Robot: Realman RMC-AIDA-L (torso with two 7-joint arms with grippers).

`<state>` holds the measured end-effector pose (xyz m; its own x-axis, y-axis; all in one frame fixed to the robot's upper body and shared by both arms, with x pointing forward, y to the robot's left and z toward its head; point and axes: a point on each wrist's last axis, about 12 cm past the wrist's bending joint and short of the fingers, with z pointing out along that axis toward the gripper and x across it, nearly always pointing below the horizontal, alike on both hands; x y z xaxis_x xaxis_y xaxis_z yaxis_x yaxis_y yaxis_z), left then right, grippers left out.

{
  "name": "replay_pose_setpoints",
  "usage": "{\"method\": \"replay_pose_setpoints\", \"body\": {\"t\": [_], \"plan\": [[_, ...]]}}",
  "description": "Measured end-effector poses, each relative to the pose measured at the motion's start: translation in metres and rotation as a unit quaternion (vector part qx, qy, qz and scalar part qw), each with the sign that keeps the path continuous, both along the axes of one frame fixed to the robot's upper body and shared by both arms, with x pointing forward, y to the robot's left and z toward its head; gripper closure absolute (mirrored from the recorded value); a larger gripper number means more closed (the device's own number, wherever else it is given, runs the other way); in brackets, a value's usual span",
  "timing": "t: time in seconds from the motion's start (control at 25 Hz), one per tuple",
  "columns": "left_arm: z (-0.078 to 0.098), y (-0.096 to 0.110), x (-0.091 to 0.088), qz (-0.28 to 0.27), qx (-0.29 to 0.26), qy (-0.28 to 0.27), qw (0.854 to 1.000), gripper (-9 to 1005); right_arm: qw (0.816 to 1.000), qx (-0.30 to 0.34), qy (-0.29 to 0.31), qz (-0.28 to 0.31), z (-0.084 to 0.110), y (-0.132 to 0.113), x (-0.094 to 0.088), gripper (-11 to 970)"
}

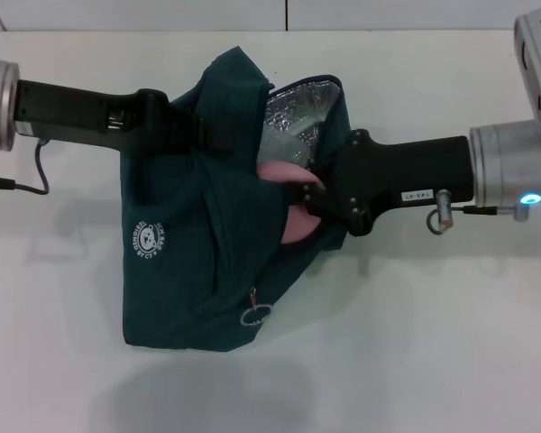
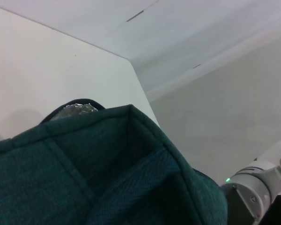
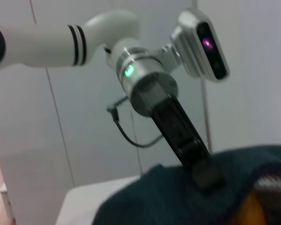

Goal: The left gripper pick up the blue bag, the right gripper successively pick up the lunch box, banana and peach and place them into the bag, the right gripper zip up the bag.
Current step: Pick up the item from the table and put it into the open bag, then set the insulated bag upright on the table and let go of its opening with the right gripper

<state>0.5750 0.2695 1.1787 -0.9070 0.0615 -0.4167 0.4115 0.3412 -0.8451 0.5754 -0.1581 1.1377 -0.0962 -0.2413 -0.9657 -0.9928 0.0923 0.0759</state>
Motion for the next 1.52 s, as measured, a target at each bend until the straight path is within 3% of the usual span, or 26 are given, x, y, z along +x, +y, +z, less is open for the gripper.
{"method": "replay_pose_setpoints", "body": {"t": [0.08,0.6,0.76,0.88,1.04,1.32,1.52], "plan": [[0.0,0.0,0.0,0.0,0.0,0.0,1.0,959,1.0,0.009,0.001,0.003,0.003,0.002,0.0,919],[0.0,0.0,0.0,0.001,0.0,0.0,1.0,959,1.0,0.024,-0.008,0.008,0.009,-0.003,-0.003,624],[-0.001,0.002,-0.001,0.003,0.0,0.0,1.0,959,0.999,0.042,-0.016,-0.007,0.012,-0.017,-0.009,550],[-0.001,0.003,-0.001,0.004,0.0,0.001,1.0,959,0.998,0.054,-0.02,-0.022,0.014,-0.031,-0.014,431],[-0.001,0.003,-0.001,0.005,-0.001,0.001,1.0,959,0.994,0.093,-0.008,-0.058,0.014,-0.063,-0.026,326],[-0.002,0.003,-0.002,0.005,-0.002,0.001,1.0,959,0.961,0.168,0.116,-0.187,-0.017,-0.119,-0.044,277],[-0.002,0.001,-0.001,0.004,-0.002,0.0,1.0,959,0.917,0.218,0.252,-0.222,-0.043,-0.116,-0.041,279]]}}
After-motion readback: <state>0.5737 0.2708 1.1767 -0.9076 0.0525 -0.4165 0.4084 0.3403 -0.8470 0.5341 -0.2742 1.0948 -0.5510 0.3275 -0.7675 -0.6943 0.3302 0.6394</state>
